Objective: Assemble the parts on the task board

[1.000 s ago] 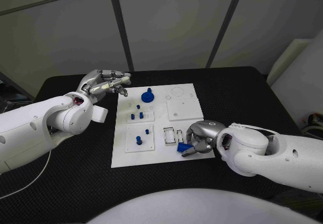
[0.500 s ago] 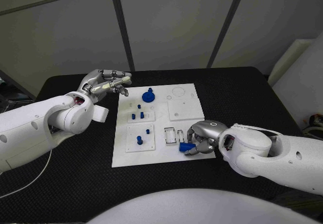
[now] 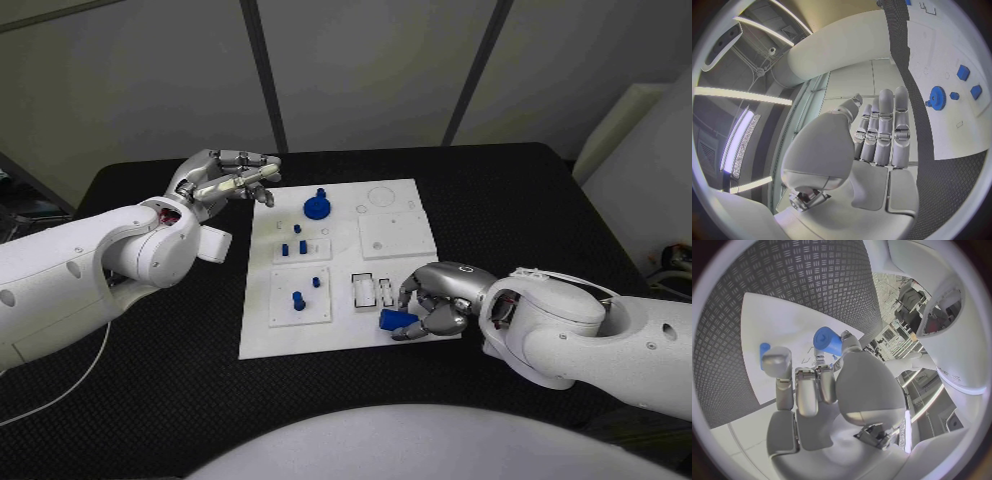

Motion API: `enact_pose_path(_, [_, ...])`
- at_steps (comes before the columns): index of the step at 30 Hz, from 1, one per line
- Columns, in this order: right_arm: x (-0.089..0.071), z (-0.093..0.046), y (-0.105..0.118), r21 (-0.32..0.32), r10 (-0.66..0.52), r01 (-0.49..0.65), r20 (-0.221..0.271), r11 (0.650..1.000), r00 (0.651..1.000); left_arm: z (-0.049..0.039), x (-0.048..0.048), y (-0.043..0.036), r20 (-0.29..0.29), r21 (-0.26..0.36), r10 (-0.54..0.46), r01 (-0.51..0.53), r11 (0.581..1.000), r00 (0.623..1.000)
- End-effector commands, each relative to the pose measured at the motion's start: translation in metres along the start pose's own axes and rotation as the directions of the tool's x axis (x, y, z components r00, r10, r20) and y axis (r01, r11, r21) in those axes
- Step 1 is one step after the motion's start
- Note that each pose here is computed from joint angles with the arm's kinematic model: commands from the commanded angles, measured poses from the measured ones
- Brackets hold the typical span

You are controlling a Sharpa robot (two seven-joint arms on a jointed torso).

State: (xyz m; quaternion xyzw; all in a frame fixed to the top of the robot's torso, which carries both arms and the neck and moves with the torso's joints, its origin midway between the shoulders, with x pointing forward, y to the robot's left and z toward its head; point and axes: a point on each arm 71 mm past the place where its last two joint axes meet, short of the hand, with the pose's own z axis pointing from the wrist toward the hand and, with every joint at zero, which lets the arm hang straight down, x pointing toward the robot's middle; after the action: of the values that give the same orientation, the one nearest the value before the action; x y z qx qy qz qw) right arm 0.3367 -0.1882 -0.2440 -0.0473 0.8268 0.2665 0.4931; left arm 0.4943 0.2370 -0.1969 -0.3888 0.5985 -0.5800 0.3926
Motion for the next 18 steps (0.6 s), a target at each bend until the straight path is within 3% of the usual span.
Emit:
enact_pose_path(1, [-0.009, 0.000, 0.002, -0.017, 0.086, -0.085, 0.080, 0.996, 0.993, 0.0005, 0.0011, -0.0011, -0.006, 0.008, -0.004, 0.004, 1.000, 1.000])
enact_pose_path(8, [-0.014, 0.007, 0.003, 0.007, 0.106, -0.108, 0.137, 0.994, 0.985, 0.0006, 0.0020, -0.0011, -0.009, 0.008, -0.005, 0.005, 1.000, 1.000])
enact_pose_path(18, [-0.013, 0.036, 0.010, 0.039, 0.091, -0.096, 0.116, 0.995, 0.989, 0.0020, 0.0058, -0.0012, -0.018, 0.008, -0.009, 0.009, 1.000, 1.000])
